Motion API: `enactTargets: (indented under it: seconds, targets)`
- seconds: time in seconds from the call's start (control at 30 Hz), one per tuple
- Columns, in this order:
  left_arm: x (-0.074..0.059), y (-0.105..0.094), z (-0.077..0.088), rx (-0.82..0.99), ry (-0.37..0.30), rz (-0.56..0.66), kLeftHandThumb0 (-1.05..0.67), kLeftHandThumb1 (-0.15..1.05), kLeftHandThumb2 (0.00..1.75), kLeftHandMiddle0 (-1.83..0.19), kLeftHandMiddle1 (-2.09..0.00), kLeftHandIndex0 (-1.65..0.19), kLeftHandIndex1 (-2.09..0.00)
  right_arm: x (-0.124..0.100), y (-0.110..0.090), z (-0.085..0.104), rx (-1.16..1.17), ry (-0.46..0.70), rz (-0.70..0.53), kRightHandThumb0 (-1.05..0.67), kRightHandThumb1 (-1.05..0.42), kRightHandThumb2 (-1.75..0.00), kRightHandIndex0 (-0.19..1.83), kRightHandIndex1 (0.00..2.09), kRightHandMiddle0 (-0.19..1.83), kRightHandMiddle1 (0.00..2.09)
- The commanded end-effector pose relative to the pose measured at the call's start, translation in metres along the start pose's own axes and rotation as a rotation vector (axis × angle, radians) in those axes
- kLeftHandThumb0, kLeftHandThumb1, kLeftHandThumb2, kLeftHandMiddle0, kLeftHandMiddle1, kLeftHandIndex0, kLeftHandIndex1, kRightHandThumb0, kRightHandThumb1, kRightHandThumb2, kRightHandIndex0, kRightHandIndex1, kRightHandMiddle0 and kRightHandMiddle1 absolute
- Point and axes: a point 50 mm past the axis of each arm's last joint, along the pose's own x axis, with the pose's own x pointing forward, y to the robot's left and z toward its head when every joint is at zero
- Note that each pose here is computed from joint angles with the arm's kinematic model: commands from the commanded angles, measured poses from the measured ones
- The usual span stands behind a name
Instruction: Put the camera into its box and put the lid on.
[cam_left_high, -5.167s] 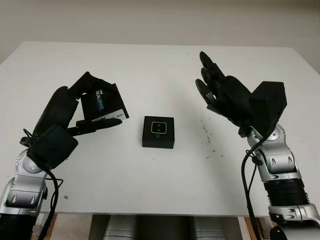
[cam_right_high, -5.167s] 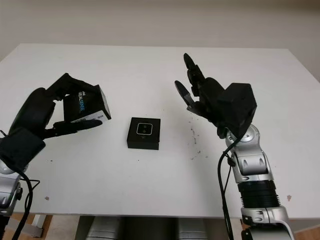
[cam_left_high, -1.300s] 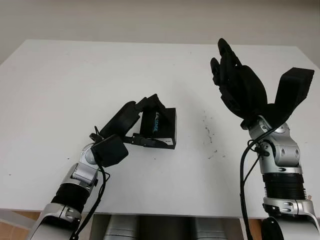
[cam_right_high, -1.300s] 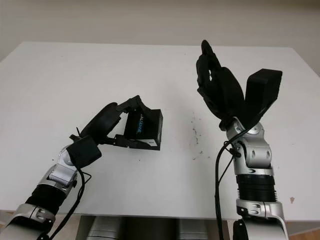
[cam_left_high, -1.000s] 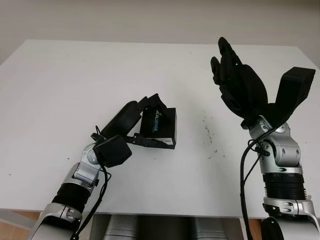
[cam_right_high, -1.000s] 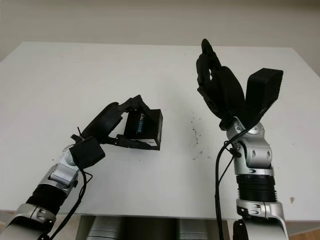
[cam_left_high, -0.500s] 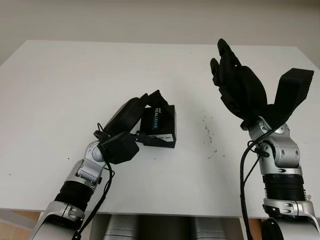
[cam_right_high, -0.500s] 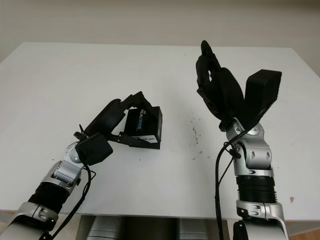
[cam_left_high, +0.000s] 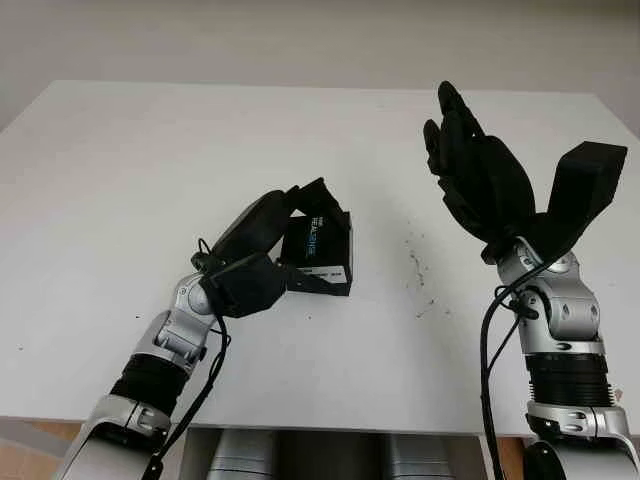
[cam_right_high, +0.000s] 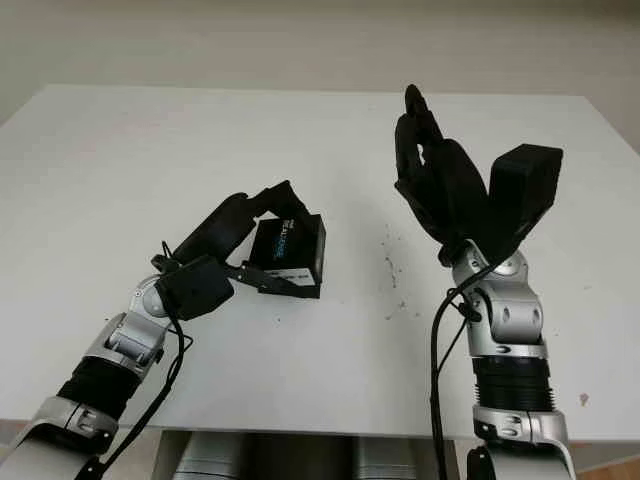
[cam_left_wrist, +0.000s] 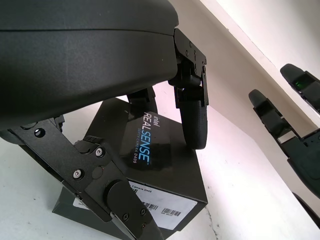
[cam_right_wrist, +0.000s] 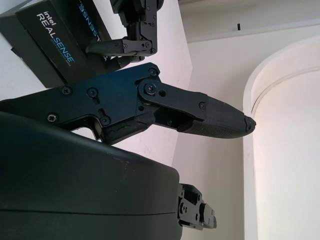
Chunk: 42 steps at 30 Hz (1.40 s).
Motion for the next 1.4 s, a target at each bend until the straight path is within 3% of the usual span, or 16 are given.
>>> enactTargets:
  seconds: [0.0,0.57,1.13,1.37]
  targets:
    - [0.011,0.010,0.013,0.026,-0.053,0.015,-0.09,0.95,0.05,-0.34,-1.55,-0.30,-1.46,0.000,0.003,0.003,-0.003,-0.016,0.010,-0.77,-1.05,-0.71,-0.19,0.00,-0.19,0.00]
    - [0.015,0.009,0.020,0.117,-0.021,-0.068,-0.08,0.95,0.05,-0.34,-1.50,-0.29,-1.47,0.001,0.004,0.001,0.001,-0.019,0.023,-0.78,-1.05,-0.71,-0.19,0.00,-0.19,0.00]
    - [0.007,-0.004,0.020,0.157,0.012,-0.124,-0.06,0.94,0.05,-0.34,-1.43,-0.30,-1.42,0.001,0.005,0.002,-0.008,-0.024,0.018,-0.77,-1.05,-0.71,-0.19,0.00,-0.19,0.00]
    - [-0.001,-0.004,0.016,0.167,0.019,-0.126,-0.08,0.95,0.06,-0.30,-1.54,-0.30,-1.43,0.001,0.005,0.002,-0.003,-0.019,0.018,-0.76,-1.05,-0.70,-0.19,0.00,-0.19,0.00]
